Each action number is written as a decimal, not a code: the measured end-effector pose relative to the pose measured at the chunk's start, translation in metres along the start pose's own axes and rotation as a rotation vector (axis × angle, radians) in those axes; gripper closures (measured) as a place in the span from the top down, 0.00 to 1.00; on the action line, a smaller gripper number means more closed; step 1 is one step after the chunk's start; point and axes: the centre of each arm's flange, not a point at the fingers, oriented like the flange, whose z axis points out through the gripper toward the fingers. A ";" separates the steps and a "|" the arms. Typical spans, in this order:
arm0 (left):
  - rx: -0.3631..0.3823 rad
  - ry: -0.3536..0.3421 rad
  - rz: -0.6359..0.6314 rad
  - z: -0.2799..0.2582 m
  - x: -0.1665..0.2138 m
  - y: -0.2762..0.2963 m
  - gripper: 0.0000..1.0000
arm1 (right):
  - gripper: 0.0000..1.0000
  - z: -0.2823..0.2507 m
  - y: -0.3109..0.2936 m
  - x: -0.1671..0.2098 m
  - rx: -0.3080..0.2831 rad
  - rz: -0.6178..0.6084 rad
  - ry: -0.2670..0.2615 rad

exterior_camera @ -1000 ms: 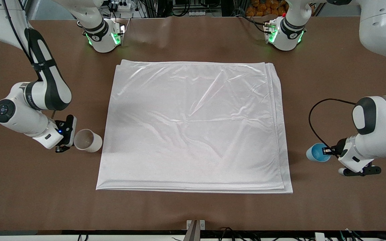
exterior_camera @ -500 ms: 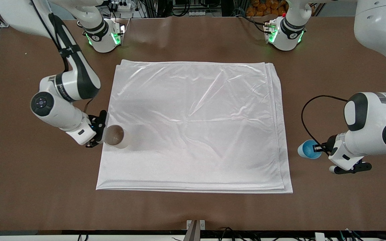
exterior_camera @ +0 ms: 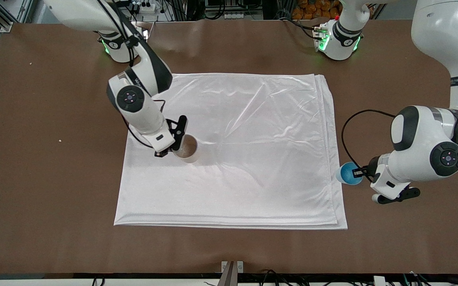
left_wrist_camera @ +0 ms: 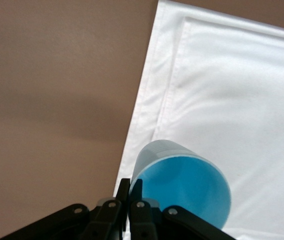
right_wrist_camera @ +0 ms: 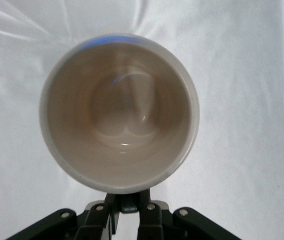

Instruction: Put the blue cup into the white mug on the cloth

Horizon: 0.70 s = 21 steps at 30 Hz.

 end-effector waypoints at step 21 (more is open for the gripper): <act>0.008 -0.080 -0.113 0.002 -0.066 0.113 0.04 | 0.19 0.069 -0.053 0.085 -0.092 -0.034 0.012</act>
